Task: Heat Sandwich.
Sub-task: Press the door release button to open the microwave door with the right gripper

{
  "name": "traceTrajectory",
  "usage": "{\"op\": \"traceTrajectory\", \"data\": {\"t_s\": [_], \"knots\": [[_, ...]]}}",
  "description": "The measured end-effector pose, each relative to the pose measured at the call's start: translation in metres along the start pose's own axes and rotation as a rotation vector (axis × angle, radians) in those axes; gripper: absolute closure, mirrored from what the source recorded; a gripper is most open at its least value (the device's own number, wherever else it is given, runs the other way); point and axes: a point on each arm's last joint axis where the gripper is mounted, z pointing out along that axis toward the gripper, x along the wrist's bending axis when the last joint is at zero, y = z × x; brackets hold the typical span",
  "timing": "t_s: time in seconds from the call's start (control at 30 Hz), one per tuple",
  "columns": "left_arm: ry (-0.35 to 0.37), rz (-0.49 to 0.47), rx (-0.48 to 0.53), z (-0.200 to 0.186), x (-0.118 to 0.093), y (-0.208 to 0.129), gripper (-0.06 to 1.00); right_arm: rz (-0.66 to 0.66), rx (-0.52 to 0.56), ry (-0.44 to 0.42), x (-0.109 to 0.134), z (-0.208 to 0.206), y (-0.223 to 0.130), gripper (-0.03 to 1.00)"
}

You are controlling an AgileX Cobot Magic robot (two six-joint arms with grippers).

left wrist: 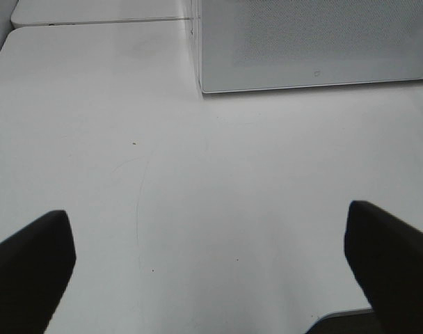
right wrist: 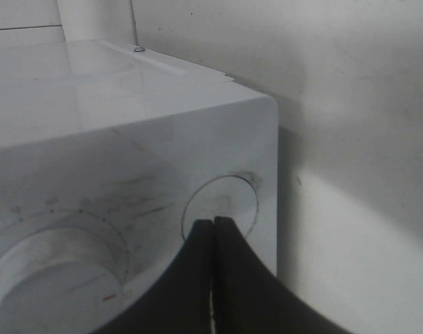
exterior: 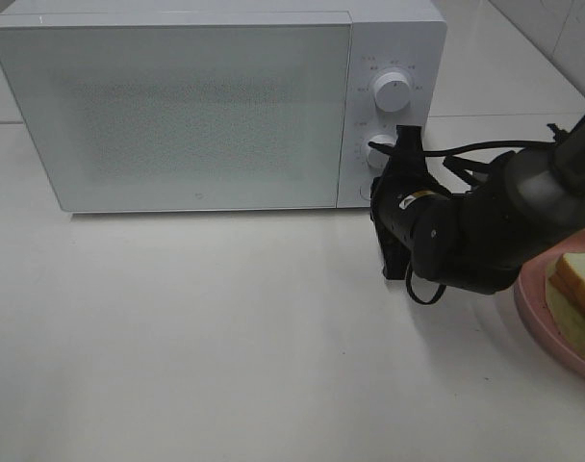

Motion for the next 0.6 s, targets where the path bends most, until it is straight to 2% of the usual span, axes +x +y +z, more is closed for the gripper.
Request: {"op": "traceTrajectory", "data": {"t_s": [0.6], "knots": [[0.0,0.0,0.0,0.0,0.0,0.0,-0.03,0.024,-0.008,-0.023,-0.006,0.023,-0.003,0.96]]}}
